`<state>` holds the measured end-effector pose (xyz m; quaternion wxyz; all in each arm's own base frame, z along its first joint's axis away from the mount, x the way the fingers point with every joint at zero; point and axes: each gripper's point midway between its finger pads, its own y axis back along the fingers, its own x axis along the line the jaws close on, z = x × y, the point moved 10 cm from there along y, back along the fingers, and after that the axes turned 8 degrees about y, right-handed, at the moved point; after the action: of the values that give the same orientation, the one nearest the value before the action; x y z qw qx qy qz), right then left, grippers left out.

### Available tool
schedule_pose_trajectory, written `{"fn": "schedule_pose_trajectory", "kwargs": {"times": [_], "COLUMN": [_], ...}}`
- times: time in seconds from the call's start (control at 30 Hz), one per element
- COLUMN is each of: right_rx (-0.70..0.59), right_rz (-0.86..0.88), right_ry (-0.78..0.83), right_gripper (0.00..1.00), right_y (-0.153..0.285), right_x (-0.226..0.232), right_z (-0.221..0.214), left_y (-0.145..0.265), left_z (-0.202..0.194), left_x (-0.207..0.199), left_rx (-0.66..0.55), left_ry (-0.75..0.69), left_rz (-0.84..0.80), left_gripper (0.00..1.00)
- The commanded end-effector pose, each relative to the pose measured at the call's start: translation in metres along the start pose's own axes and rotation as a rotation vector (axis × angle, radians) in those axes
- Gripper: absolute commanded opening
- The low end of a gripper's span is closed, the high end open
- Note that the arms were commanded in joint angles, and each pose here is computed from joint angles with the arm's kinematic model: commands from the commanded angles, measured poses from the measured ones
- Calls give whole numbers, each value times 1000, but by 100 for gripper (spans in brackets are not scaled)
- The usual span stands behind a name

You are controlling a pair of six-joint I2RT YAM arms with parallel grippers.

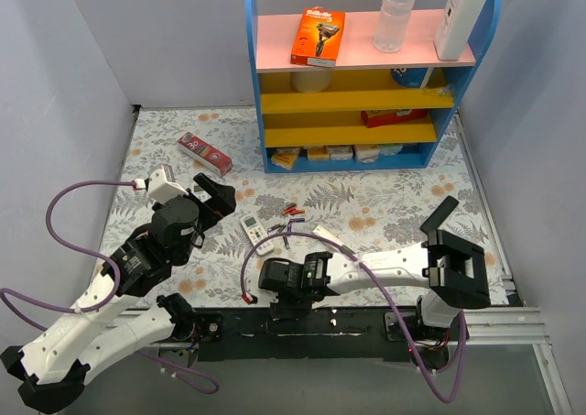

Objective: Load the batteries into the remote control
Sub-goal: Pick up the battery cover at the center of the board.

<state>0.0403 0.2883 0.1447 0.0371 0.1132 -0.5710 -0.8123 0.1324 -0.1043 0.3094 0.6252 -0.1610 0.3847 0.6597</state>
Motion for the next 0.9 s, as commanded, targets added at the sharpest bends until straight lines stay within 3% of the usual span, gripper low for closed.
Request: {"fn": "schedule_pose_trajectory", "kwargs": {"times": [0.0, 0.4, 0.87], "right_rx": [36, 102, 192], "right_rz": [-8, 5, 44], "right_ry": [46, 80, 140], "right_gripper": [68, 53, 50], "right_y": [-13, -38, -70], "right_x": [5, 8, 9], "right_z": [5, 3, -3], "left_y": [2, 1, 2], "left_z": [2, 0, 2], "left_x": [-4, -4, -3], "left_rx": [18, 24, 12], "left_ry": [28, 18, 9], "left_rz": [-3, -9, -7], "left_gripper": [98, 98, 98]}}
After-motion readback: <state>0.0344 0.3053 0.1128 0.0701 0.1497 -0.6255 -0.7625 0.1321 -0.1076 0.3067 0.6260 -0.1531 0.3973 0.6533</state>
